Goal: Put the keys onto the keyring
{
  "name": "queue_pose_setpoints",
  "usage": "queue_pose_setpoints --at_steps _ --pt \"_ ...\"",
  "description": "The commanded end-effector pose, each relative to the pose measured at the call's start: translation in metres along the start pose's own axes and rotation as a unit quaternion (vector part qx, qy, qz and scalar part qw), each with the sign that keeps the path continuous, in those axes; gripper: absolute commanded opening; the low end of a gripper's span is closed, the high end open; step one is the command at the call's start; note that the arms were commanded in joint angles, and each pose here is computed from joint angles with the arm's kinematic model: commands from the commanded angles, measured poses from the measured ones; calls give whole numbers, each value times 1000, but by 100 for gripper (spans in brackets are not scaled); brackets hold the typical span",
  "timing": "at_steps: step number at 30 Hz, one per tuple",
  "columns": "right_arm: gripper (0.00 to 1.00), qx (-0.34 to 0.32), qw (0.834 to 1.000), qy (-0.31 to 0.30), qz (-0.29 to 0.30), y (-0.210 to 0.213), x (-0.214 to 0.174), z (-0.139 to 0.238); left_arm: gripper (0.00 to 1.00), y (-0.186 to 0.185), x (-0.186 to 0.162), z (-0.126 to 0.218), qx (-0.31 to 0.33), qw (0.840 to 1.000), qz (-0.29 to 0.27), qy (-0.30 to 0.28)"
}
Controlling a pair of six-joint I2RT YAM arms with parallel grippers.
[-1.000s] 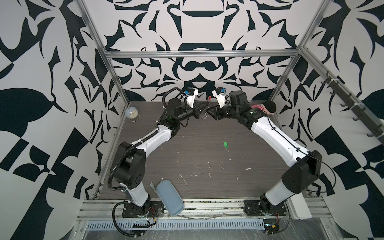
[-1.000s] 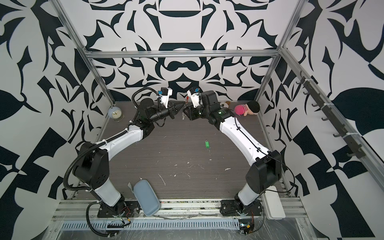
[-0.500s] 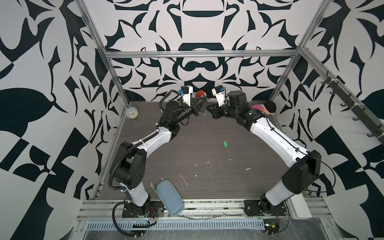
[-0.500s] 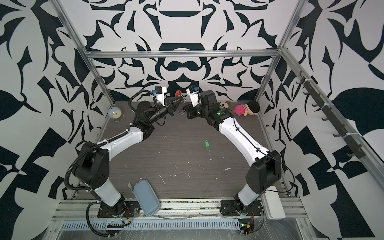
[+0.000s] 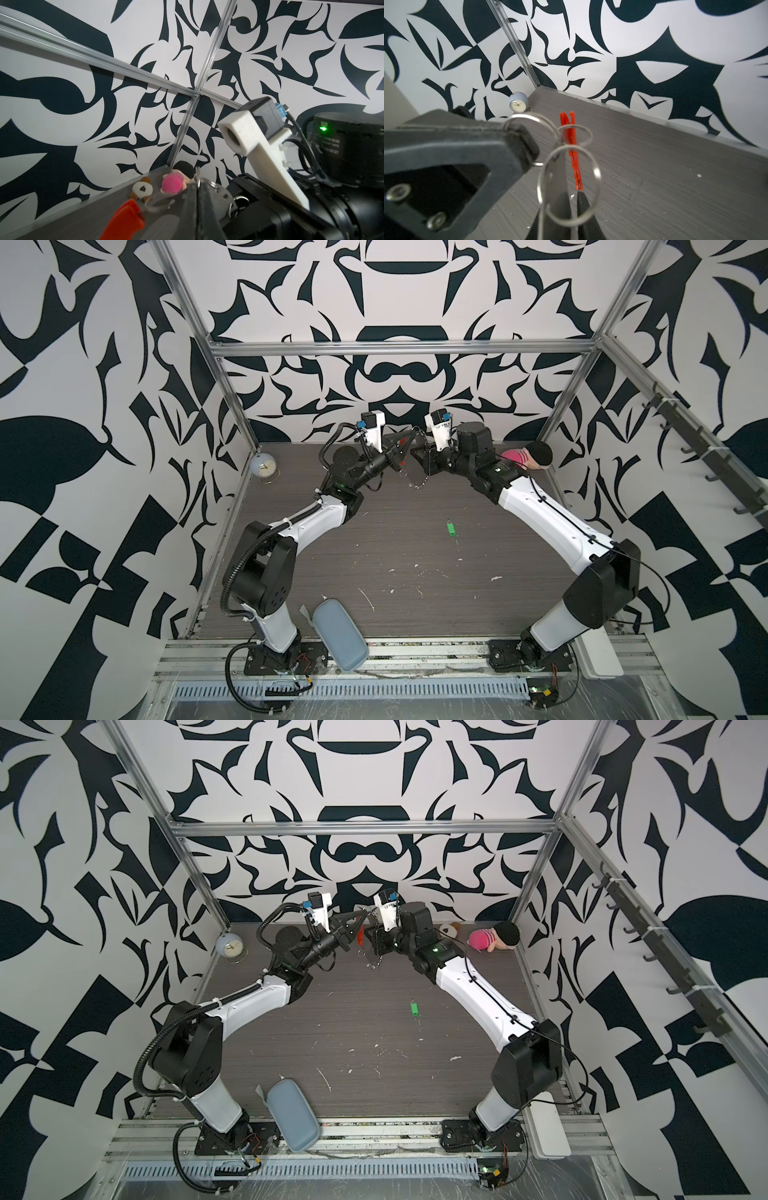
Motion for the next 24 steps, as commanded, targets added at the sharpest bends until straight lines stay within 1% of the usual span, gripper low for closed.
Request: queue_pose_setpoints --at_steps 1,5,8,16,17,18,19,21,24 --pt "0 20 998 -53 8 15 31 9 0 -8 5 0 -10 999 -4 -38" --pt "0 26 998 -50 18 26 30 11 0 -10 0 -4 -9 999 -7 -48" --pt "0 25 998 -45 29 35 29 13 0 -11 -5 -7 -4 999 -16 -43" --pt "0 22 998 -25 50 53 12 10 0 -10 -12 -6 22 997 -49 -47" --pt "2 22 998 -23 47 52 9 10 0 -10 -12 -5 25 997 -53 -47" --pt "9 20 999 -22 46 52 7 13 0 -10 -12 -3 28 997 -58 -48" --pt "13 20 998 -25 45 52 7 15 0 -10 -12 -2 30 996 -63 -48" --pt "25 11 998 -27 51 49 4 24 0 -10 -12 2 36 996 -74 -45" --pt "36 -5 998 -30 52 41 7 40 0 -8 -12 6 35 995 -80 -37"
Point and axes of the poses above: each gripper's point midway between its finger pads, its own z axis back along the fingers, its own y axis along the line the jaws close on, x = y × z, the point moved 4 cm from there along z, back along the fingers, and after that the axes turned 4 degrees about z, right-handed, at the moved point
